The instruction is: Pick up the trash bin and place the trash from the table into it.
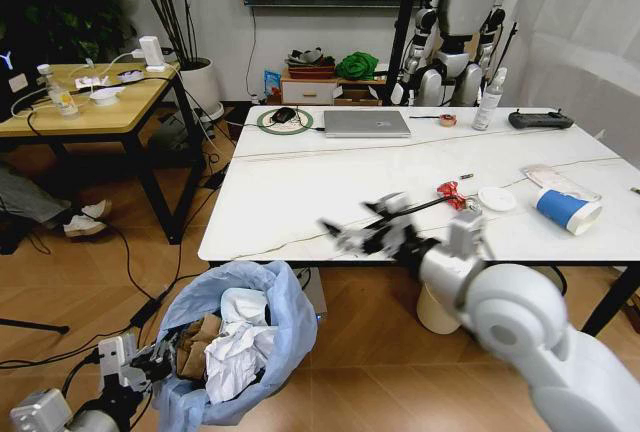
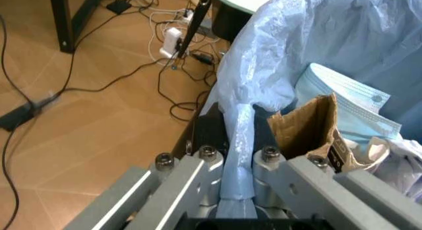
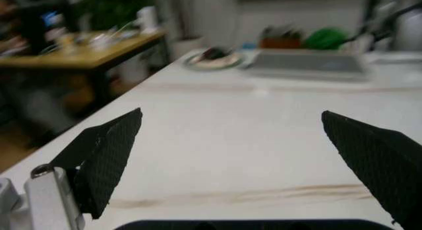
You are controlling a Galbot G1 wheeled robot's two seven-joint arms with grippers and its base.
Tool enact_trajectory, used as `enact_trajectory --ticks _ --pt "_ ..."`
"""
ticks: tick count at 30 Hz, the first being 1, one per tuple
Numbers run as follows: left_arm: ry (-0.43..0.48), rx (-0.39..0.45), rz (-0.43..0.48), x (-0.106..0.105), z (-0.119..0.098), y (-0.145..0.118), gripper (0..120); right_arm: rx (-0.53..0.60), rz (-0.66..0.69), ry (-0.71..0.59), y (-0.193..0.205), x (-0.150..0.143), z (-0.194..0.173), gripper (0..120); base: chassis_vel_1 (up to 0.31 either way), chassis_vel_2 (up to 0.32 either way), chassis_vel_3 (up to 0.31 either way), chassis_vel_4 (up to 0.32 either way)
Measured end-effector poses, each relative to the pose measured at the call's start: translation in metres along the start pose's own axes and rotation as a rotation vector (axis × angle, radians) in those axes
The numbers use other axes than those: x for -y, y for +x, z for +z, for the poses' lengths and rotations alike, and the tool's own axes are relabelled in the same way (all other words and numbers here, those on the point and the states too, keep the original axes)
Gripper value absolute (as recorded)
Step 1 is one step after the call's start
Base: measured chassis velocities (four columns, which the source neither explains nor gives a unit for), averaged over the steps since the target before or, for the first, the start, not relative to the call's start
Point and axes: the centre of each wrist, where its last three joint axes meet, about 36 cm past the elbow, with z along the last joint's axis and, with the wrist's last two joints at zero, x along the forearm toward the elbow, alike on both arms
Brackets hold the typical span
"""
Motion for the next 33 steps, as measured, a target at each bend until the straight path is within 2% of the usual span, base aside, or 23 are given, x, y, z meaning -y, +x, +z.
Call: enact_trajectory --ticks 1,4,7,13,14,18,22,33 --pt "-0.01 0.002 0.007 -0.001 0.001 -0.003 0 0.058 0.083 0.016 0.001 0.015 0.012 100 0.0 0.0 0.0 0.0" --pt "-0.015 0.005 0.017 -0.004 0.002 -0.009 0 0.072 0.15 0.009 0.012 0.045 0.028 100 0.0 0.0 0.0 0.0" --pt "-0.018 0.006 0.023 -0.007 0.003 -0.013 0 0.055 0.2 0.008 0.024 0.057 0.043 100 0.0 0.0 0.0 0.0" --pt "-0.02 0.01 0.04 -0.013 0.006 -0.026 0 0.137 0.291 0.061 0.072 0.083 0.074 100 0.0 0.0 0.0 0.0" --pt "-0.02 0.01 0.04 -0.013 0.006 -0.026 0 0.137 0.291 0.061 0.072 0.083 0.074 100 0.0 0.0 0.0 0.0" --pt "-0.024 -0.008 0.058 -0.012 0.012 -0.033 0 0.176 0.365 0.081 0.117 0.087 0.1 100 0.0 0.0 0.0 0.0" --pt "-0.025 -0.033 0.065 -0.01 0.019 -0.033 0 0.194 0.363 0.068 0.142 0.084 0.124 100 0.0 0.0 0.0 0.0" --pt "-0.018 -0.091 0.047 -0.017 0.046 -0.027 0 0.206 0.353 0.018 0.153 0.072 0.161 100 0.0 0.0 0.0 0.0"
